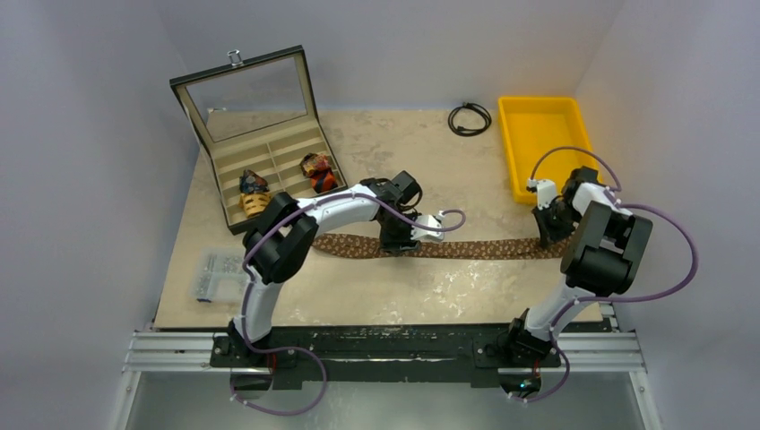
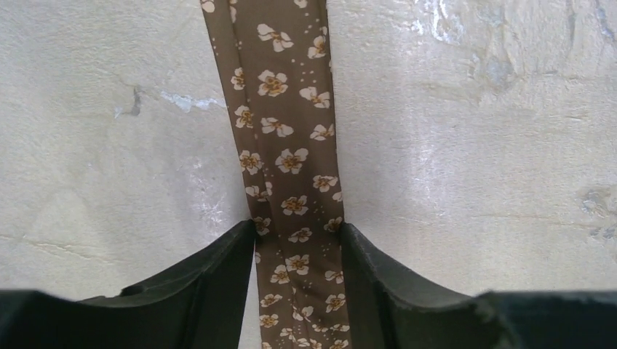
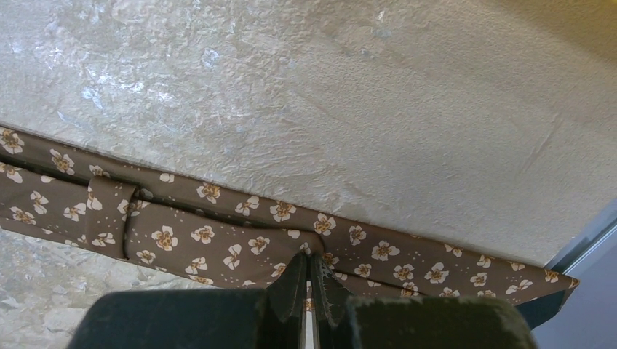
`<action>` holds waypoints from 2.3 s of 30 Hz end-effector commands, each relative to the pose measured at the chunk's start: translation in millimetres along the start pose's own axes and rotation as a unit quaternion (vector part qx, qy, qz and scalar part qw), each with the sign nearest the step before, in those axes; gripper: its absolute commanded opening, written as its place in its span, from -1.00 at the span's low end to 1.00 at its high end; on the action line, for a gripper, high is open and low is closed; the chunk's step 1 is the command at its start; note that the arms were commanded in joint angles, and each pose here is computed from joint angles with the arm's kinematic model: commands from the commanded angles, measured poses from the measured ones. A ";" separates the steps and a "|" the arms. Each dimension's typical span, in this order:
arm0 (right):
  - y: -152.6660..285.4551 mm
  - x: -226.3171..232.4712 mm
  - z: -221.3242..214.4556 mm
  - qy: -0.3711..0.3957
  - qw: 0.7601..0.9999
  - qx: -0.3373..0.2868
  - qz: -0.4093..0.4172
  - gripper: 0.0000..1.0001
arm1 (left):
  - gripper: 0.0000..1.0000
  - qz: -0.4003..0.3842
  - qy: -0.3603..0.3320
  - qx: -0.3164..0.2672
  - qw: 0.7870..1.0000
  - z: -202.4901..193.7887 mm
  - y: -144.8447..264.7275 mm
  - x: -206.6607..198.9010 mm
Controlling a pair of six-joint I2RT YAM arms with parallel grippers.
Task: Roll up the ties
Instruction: Flatten out the tie at the center of the board.
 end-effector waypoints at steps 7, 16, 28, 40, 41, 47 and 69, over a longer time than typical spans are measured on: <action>-9.8 -18.3 -13.6 0.021 0.999 0.021 -0.017 -1.00 | -0.44 -0.057 0.018 -0.019 0.998 6.3 4.5 -31.2; -9.3 -19.5 -17.1 0.020 0.999 0.024 -0.019 -1.00 | 0.15 -0.029 0.040 0.004 0.999 -7.7 11.5 -17.5; -9.9 -21.8 -21.5 0.021 0.999 0.028 -0.020 -1.00 | 1.00 0.036 0.011 0.002 0.999 -14.8 34.3 -6.5; -8.7 -24.7 -21.2 0.019 0.999 0.026 -0.019 -1.00 | 0.42 -0.016 -0.070 0.058 0.996 -97.3 101.8 -23.4; -8.9 -24.8 -21.2 0.019 0.999 0.025 -0.019 -1.00 | 0.40 -0.020 -0.067 0.064 0.996 -103.2 100.7 -24.8; -8.6 -22.3 -22.5 0.018 0.999 0.025 -0.018 -1.00 | 0.31 -0.033 -0.041 0.096 0.994 -127.9 88.6 -25.3; -10.4 -23.1 -25.8 0.018 0.999 0.030 -0.022 -1.00 | -1.00 0.000 0.087 0.011 0.996 -129.1 116.2 -3.8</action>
Point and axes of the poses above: each gripper's point midway between its finger pads, its own y axis back along the fingers, its own x axis along the line the jaws close on, z = x × y, the point moved 2 cm from there along y, back along the fingers, and after that the axes turned 11 degrees about y, right-handed, at the moved point
